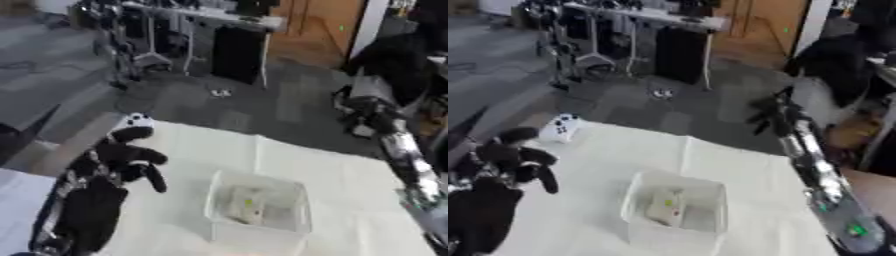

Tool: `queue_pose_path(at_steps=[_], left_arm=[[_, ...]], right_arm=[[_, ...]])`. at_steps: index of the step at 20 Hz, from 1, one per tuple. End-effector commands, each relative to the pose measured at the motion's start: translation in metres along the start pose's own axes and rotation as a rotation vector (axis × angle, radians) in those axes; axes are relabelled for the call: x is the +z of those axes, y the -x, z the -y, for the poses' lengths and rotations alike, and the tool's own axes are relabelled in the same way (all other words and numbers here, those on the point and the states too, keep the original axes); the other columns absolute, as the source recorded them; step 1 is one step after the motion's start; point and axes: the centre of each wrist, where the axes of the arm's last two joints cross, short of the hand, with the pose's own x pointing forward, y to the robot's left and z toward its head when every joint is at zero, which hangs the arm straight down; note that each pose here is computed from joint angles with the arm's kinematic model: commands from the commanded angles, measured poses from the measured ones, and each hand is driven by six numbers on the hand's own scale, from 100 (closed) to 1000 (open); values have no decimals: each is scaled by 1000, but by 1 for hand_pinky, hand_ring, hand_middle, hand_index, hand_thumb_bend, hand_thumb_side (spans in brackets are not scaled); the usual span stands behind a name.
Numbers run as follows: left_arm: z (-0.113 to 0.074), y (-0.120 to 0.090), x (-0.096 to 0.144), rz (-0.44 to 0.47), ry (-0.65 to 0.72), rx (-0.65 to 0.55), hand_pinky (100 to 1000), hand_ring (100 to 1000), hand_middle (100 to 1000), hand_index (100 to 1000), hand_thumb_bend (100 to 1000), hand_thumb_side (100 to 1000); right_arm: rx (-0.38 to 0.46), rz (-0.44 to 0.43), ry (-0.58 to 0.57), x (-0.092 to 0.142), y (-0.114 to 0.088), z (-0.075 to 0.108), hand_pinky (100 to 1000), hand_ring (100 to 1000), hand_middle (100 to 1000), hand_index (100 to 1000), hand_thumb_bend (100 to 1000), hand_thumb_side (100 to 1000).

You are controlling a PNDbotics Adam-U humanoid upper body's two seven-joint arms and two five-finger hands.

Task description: Pick up objects on the table and place them in the box.

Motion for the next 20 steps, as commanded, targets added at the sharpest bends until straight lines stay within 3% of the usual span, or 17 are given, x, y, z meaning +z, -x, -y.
queue_pose_path(at_steps=[1,5,9,15,20], left_arm=[[-8,-7,4,-12,2,-70,420,684,783,728,697,778],[-11,-6,21,-72,-15,-127,407,688,787,729,674,805],[-12,-5,35,-108,-31,-177,400,689,789,729,660,819],[-11,-5,50,-152,-28,-224,396,690,791,729,649,830],[-9,-4,51,-159,-27,-223,394,691,791,729,645,835]], right_arm=[[-104,108,132,3,-56,23,375,522,604,720,100,1000],[-299,104,350,47,-93,2,364,498,567,685,100,1000],[-396,140,519,70,-96,-17,359,480,536,657,100,1000],[-442,146,581,68,-95,-28,343,460,514,644,100,1000],[-451,155,545,70,-95,-29,339,460,513,644,100,1000]])
